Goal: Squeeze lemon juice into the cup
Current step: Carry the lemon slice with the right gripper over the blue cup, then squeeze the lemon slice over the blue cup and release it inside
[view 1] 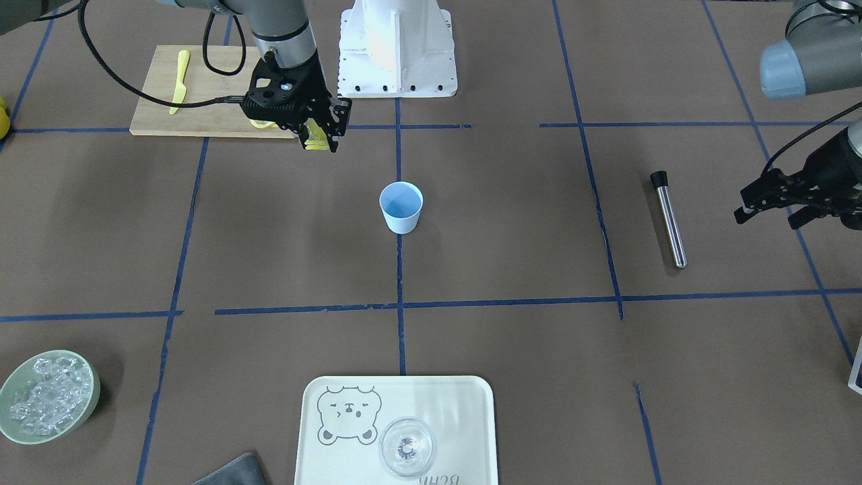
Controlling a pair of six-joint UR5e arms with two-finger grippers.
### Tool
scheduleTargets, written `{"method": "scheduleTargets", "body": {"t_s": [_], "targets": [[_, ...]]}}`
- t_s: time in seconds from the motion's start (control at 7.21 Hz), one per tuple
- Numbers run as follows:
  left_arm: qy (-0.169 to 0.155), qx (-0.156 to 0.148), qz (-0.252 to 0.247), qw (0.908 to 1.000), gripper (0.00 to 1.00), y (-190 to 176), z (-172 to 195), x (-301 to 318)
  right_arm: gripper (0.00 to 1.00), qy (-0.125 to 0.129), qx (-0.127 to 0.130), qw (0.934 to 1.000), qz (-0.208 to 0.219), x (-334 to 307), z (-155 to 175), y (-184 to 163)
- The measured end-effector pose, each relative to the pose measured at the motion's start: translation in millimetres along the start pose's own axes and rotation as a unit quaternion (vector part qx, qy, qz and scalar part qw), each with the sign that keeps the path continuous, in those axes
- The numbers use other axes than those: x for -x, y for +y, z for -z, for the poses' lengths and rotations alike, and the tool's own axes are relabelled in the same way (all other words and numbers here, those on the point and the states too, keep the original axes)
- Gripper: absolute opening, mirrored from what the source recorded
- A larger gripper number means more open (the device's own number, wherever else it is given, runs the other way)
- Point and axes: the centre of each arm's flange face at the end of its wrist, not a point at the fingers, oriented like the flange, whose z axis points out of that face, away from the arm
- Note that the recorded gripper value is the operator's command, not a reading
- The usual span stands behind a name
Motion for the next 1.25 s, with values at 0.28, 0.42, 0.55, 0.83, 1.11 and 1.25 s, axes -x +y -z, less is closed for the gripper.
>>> {"method": "scheduleTargets", "body": {"t_s": [0.28, 0.42, 0.55, 0.83, 1.11, 1.25], "targets": [[-0.001, 0.001, 0.001, 1.0, 1.0, 0, -1, 2, 0.52, 0.008, -0.003, 1.0, 0.0, 59, -15, -15], [-0.001, 0.001, 0.001, 1.0, 1.0, 0, -2, 2, 0.52, 0.001, -0.007, 1.0, -0.001, 83, -21, -24], [-0.001, 0.002, 0.001, 1.0, 1.0, -1, -2, 2, 0.52, -0.009, -0.011, 0.9999, -0.002, 103, -30, -33], [-0.002, 0.003, 0.003, 1.0, 1.0, -1, -3, 4, 0.52, -0.013, -0.013, 0.9998, -0.004, 129, -44, -43], [-0.001, 0.003, 0.003, 1.0, 1.0, -1, -4, 4, 0.53, -0.008, -0.008, 0.9999, -0.007, 133, -49, -45], [-0.001, 0.003, 0.003, 1.0, 1.0, -1, -3, 3, 0.53, -0.004, 0.002, 0.9999, -0.01, 132, -51, -43]]}}
